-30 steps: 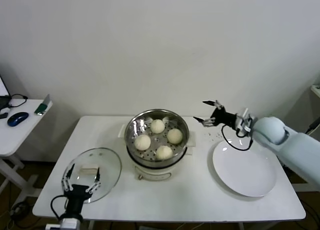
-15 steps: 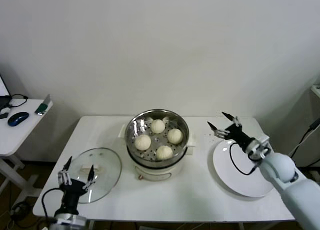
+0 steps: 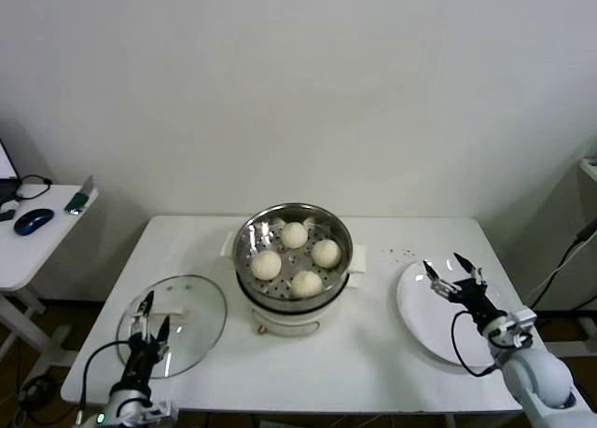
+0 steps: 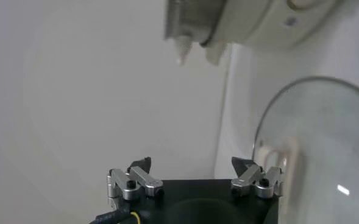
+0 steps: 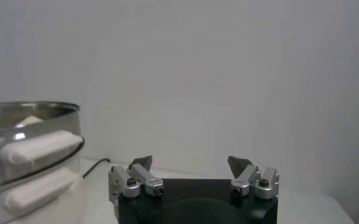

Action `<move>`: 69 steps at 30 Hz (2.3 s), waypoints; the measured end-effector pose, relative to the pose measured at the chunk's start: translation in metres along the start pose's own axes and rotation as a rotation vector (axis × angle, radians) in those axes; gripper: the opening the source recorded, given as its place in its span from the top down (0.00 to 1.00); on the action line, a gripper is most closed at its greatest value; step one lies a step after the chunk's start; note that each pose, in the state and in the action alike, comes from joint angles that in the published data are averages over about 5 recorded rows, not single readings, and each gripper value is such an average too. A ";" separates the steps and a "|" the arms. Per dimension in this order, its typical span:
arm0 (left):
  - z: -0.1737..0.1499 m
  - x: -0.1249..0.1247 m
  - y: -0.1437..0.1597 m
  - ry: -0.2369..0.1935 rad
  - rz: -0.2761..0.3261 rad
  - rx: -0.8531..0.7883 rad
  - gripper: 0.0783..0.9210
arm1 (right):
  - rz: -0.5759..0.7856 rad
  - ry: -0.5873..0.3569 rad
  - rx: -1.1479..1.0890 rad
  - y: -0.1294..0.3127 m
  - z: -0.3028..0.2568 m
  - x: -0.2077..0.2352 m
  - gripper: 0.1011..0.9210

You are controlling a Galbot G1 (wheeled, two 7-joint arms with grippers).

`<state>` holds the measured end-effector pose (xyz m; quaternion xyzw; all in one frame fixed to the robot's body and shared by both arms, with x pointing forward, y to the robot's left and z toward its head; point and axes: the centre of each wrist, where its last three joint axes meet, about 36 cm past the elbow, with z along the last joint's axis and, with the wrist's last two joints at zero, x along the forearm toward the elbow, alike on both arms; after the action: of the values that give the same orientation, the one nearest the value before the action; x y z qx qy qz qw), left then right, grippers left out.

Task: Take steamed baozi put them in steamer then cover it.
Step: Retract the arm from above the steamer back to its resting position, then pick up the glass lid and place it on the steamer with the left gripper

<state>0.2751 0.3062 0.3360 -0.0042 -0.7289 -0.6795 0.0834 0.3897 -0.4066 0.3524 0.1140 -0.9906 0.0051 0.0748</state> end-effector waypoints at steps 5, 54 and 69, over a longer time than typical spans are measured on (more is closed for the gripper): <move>0.006 -0.012 -0.020 0.013 0.005 -0.083 0.12 | 0.039 0.014 -0.014 -0.001 0.014 0.014 0.12; 0.022 -0.085 -0.087 0.020 -0.041 -0.153 0.70 | 0.052 0.097 0.030 0.026 0.074 0.054 0.12; 0.013 -0.068 -0.049 0.047 -0.103 -0.143 0.92 | 0.062 0.094 0.061 0.022 0.074 0.043 0.12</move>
<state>0.3346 0.3228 0.2780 0.0432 -0.6756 -0.7331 0.0648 0.3323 -0.3973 0.2860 0.0852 -0.9885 0.0430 0.1175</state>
